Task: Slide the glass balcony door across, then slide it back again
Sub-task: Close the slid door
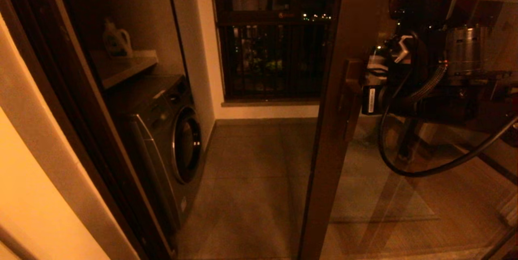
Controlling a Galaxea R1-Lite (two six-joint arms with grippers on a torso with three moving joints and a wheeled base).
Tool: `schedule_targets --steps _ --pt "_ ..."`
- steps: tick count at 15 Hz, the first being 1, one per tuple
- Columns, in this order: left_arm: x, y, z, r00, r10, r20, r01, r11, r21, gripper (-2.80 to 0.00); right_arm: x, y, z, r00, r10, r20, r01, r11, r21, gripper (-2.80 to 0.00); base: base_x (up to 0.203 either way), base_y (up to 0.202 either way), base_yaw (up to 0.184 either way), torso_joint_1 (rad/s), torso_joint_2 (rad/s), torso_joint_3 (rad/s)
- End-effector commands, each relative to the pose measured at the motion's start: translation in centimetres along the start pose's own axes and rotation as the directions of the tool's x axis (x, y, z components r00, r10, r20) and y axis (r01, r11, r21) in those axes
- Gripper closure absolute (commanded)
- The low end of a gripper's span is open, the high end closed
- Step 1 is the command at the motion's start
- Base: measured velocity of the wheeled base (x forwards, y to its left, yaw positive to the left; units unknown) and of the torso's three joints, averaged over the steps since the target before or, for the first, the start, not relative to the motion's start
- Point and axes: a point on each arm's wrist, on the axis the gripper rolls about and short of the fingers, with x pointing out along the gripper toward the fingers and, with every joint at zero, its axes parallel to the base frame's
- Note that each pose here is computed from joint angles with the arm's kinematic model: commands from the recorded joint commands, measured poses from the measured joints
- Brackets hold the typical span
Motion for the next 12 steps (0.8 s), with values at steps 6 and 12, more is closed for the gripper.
schedule_targets --steps 6,12 --pt "0.0 0.0 0.0 1.000 0.000 -0.001 0.000 1.000 0.000 0.00 2.6 2.5 -0.5 0.998 0.064 -0.012 -0.064 0.998 -0.013 0.00 0.000 0.000 0.000 0.000 0.00 0.000" --pt "0.0 0.0 0.0 1.000 0.000 0.002 0.000 1.000 0.001 0.00 4.9 5.4 -0.5 0.999 0.039 0.025 -0.038 0.999 -0.029 0.00 0.000 0.000 0.000 0.000 0.00 0.000"
